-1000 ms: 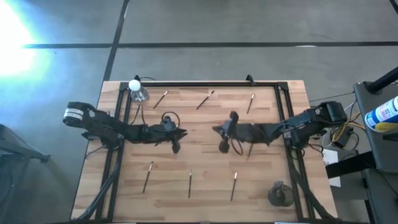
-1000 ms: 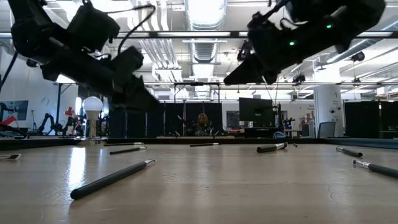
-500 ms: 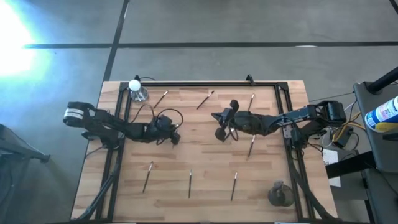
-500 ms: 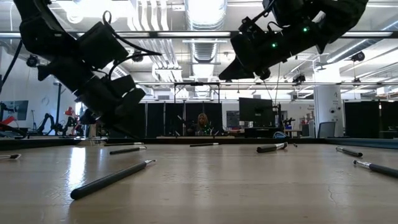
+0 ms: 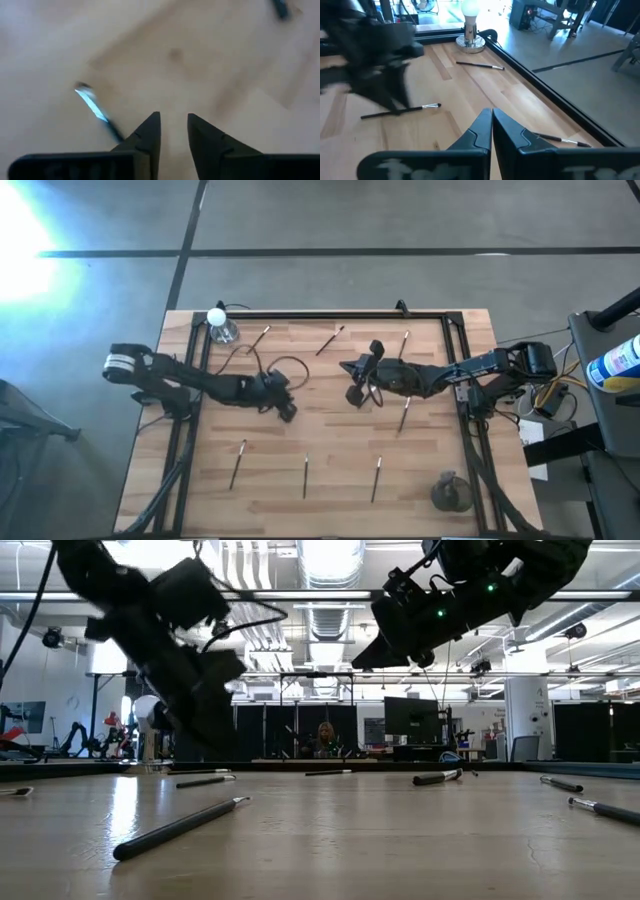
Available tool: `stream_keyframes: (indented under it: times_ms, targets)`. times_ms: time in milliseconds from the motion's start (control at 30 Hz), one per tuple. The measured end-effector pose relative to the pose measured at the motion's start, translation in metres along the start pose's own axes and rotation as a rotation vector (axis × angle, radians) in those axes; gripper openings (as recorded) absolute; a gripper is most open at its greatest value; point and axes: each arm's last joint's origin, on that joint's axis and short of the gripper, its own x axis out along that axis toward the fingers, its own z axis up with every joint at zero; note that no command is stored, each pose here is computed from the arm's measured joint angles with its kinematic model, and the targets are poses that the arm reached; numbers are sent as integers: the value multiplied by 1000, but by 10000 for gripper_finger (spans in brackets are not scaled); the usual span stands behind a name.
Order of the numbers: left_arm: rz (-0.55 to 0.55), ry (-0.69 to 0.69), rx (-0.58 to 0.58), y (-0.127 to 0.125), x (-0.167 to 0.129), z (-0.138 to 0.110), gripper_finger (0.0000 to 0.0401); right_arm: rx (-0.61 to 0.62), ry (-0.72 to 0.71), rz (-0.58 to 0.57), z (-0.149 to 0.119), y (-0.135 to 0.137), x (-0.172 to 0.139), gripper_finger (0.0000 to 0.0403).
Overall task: Pick & Place Makeup Brushes
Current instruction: Put the black liner brush into the makeup holder
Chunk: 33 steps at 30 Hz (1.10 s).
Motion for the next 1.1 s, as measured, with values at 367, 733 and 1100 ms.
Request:
stream_keyframes:
  times_ms: [367, 733, 1100]
  targets:
    - [-104, 138, 3, -90, -15, -39, 147, -7, 16, -1, -2, 0, 0, 9]
    - [-20, 220, 51, -136, 6, -56, 147, -12, 26, -2, -3, 0, 0, 9]
    - [32, 273, 94, -150, 14, -54, 147, -14, 30, -3, -4, 0, 0, 9]
